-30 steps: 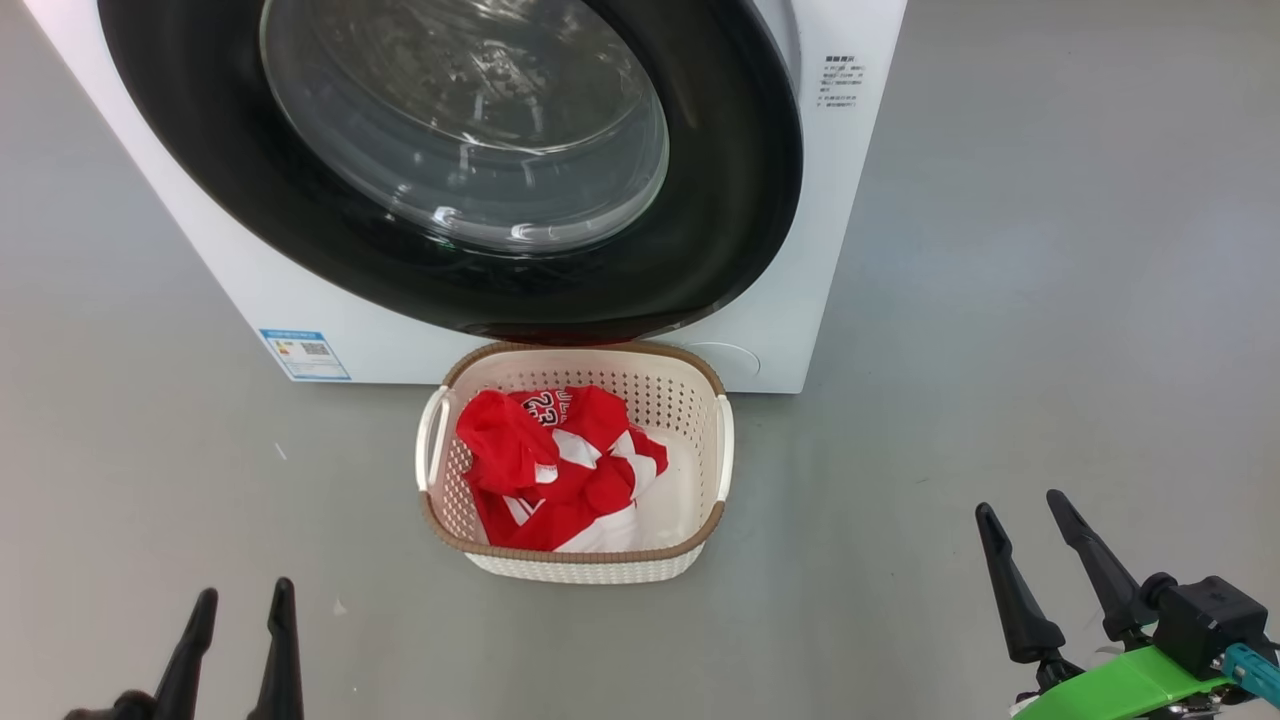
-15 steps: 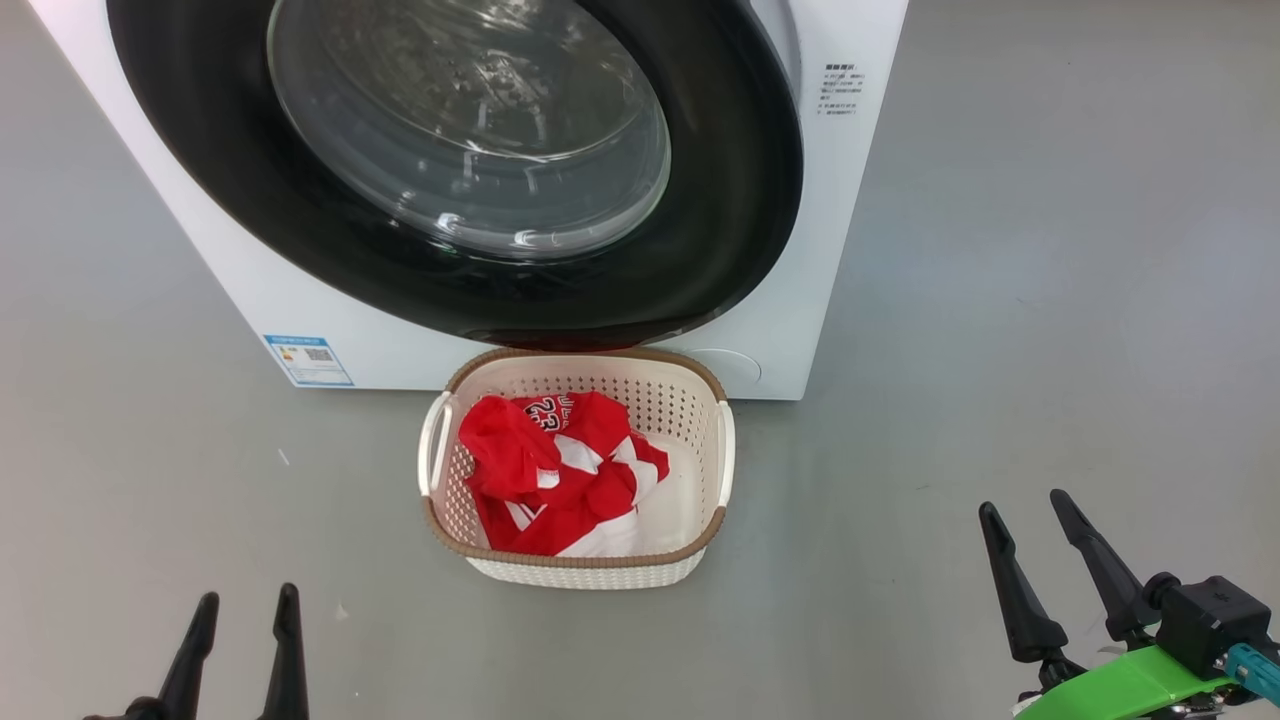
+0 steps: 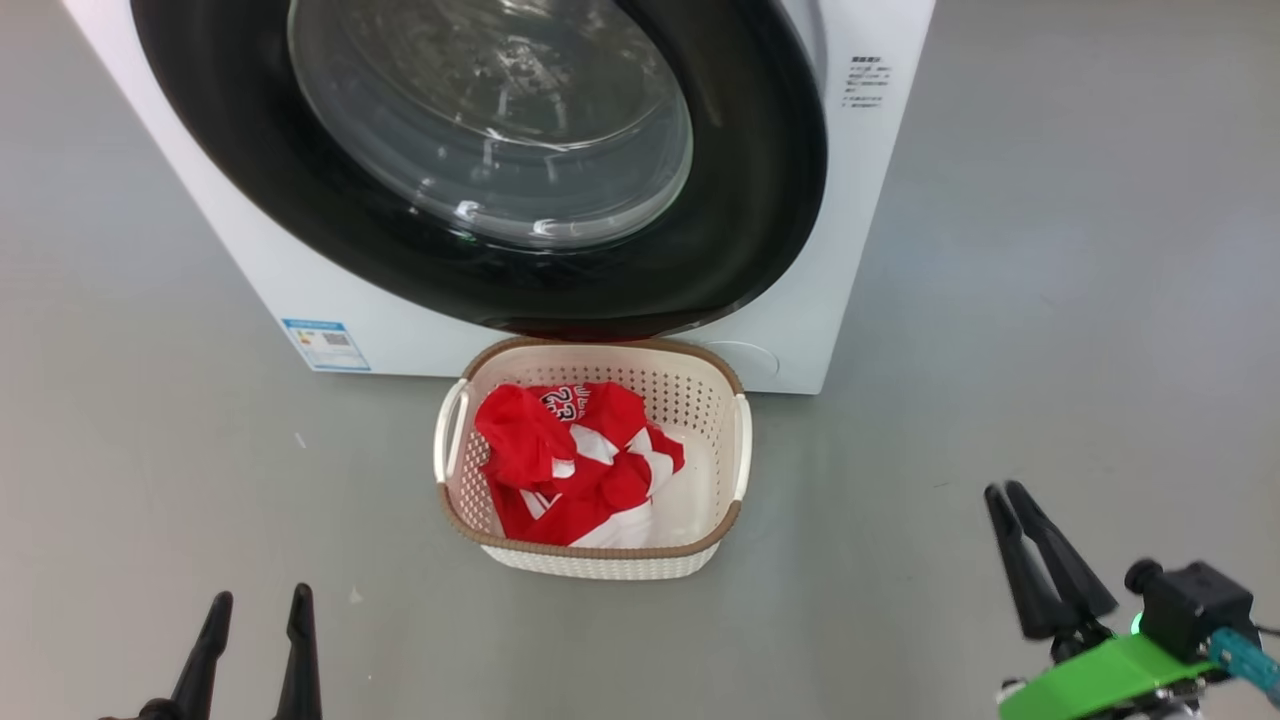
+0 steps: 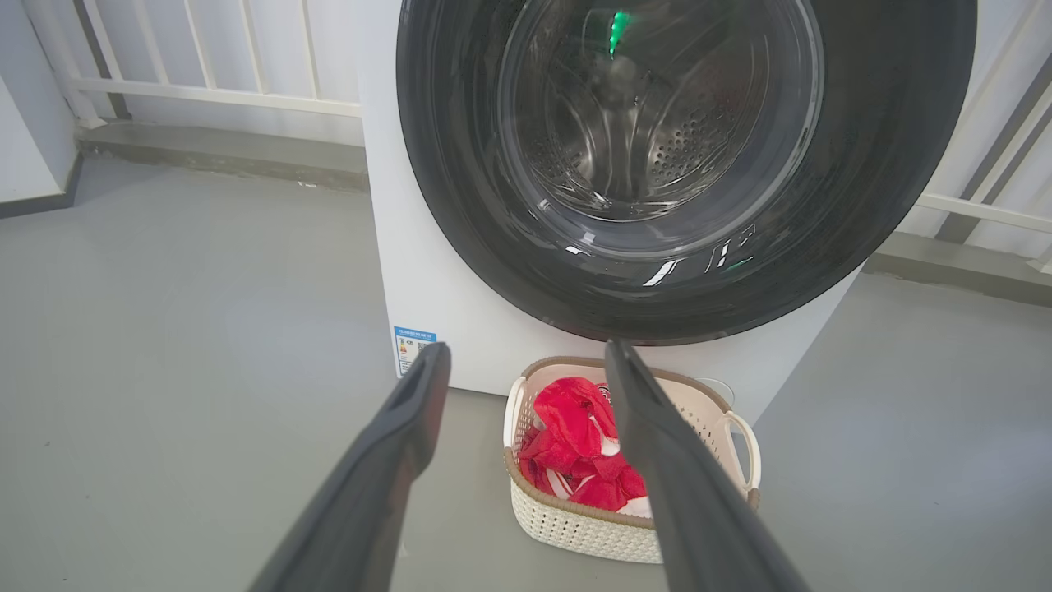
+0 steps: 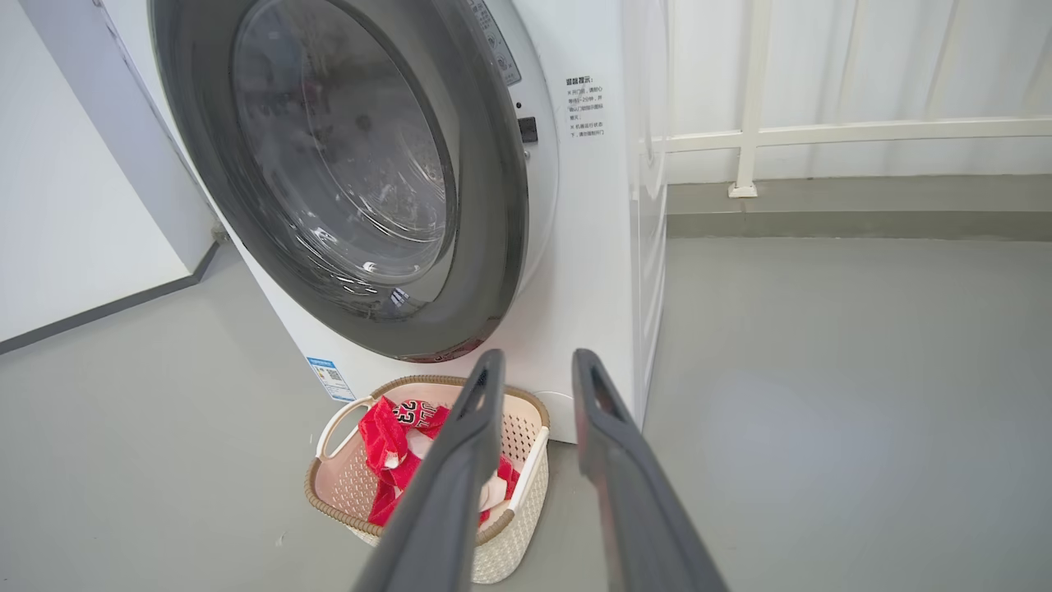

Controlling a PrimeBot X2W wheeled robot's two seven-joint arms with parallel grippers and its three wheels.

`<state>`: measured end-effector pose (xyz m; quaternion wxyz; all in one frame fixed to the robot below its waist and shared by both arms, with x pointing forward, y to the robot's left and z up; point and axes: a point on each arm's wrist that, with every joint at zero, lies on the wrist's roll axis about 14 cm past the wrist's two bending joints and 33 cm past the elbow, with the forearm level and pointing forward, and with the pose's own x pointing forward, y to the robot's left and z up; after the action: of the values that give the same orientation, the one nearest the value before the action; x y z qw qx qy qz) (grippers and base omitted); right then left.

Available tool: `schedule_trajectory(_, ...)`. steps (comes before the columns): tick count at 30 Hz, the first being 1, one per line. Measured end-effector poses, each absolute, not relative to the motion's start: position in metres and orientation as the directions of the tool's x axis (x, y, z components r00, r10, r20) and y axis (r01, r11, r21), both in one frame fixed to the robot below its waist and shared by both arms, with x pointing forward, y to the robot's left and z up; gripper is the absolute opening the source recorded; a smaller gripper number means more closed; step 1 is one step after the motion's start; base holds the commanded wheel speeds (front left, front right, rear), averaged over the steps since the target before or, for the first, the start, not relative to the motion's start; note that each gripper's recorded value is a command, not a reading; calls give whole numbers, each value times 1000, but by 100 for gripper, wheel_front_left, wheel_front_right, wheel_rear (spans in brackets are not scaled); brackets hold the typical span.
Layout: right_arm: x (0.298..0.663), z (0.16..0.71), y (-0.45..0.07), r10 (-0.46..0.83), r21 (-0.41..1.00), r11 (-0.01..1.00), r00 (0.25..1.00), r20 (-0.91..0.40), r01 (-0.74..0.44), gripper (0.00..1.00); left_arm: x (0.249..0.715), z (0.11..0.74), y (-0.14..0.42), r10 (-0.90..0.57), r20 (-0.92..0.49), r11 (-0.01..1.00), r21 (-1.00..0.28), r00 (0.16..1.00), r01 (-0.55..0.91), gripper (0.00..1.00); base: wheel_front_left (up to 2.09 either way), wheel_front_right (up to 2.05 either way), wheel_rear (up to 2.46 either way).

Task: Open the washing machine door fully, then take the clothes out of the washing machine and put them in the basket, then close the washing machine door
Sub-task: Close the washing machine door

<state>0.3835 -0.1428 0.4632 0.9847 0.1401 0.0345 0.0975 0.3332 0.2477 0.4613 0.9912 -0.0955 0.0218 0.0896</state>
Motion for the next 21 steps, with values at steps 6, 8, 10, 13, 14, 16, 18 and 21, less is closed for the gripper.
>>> schedule_trajectory(6,409,482,-122,255,283,925,966,26,-252,0,331,462,251,188,-61,963,-186,980,-196,100,0,0,0)
schedule_trajectory(8,416,488,-112,280,282,918,959,44,-281,0,330,462,252,194,-61,962,-185,979,-202,100,0,0,0)
schedule_trajectory(10,425,493,-105,300,278,911,952,61,-304,0,329,462,252,196,-61,961,-185,979,-204,100,0,0,0)
schedule_trajectory(13,437,501,-93,335,264,900,938,86,-346,0,331,465,253,200,-52,961,-185,978,-206,100,0,0,0)
schedule_trajectory(14,441,504,-90,345,260,897,934,94,-358,0,331,466,254,203,-49,960,-184,978,-209,100,0,0,0)
schedule_trajectory(16,450,509,-84,360,255,891,927,111,-376,0,331,465,255,209,-52,960,-182,977,-215,100,0,0,0)
schedule_trajectory(18,460,515,-78,372,249,885,919,128,-393,0,333,466,256,210,-50,959,-184,976,-216,100,0,0,0)
schedule_trajectory(21,473,521,-70,386,245,878,911,148,-411,0,333,465,256,214,-53,956,-191,975,-220,100,0,0,0)
